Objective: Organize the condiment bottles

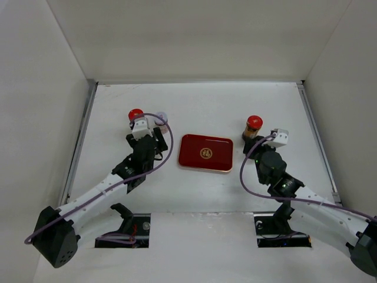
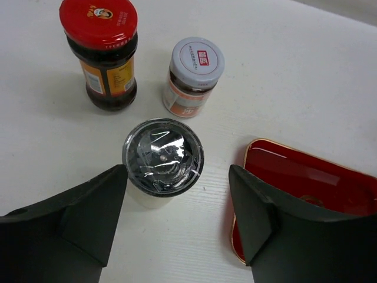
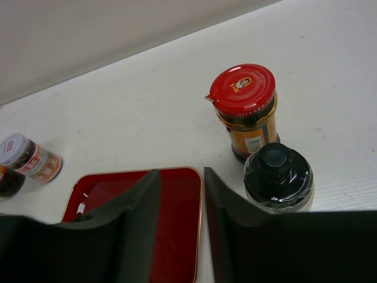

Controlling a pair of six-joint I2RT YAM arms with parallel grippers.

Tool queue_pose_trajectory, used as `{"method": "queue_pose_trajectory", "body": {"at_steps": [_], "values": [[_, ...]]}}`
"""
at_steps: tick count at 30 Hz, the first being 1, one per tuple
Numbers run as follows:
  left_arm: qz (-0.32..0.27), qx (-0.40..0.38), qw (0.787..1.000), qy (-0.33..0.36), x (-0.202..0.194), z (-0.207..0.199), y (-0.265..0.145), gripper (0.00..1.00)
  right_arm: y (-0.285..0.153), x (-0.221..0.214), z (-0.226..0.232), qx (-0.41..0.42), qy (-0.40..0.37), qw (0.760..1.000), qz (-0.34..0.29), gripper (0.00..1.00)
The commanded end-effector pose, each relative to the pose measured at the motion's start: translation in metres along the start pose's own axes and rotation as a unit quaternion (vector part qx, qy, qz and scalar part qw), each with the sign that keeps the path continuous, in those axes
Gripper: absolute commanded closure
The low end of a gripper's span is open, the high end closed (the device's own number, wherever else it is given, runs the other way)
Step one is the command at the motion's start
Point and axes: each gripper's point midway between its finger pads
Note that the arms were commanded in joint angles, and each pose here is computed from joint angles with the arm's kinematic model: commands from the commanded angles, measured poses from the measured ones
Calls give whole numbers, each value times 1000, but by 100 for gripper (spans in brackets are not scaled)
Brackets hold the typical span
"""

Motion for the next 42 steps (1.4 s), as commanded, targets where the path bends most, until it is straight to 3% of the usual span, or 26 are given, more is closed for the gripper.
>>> {"method": "queue_pose_trajectory", "body": {"at_steps": [1,4,9,13,20,23,31,34,42], "values": [[-18,-9,1000,4,19,-14,12,28,1,19,18,23,22,999,-21,54],[-5,7,1000,17,12,-14,25,17,1,19,22,32,27,999,-18,31],[-2,32,999,23,9,-10,38,15,1,15,27,42,26,999,-12,19],[-3,40,999,22,8,-9,44,18,2,13,27,42,19,999,-8,18],[-20,33,999,11,15,-11,44,60,1,14,27,45,27,999,-11,18],[-38,16,999,-3,26,-16,31,68,0,14,27,44,24,999,-9,18],[-68,-106,991,-38,48,-72,-24,71,1,20,27,40,45,998,-15,15],[-52,-148,987,-28,41,-108,-29,71,6,14,16,16,9,1000,-7,15],[-56,-211,976,-16,41,-197,-27,71,5,19,3,1,23,1000,-19,15]]}}
Point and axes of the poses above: each gripper's point midway between its finger pads, its own y axis out along the fingers, its own z axis along the line the jaws close on, x = y × z, and after that the axes turned 6 degrees about y, right-handed
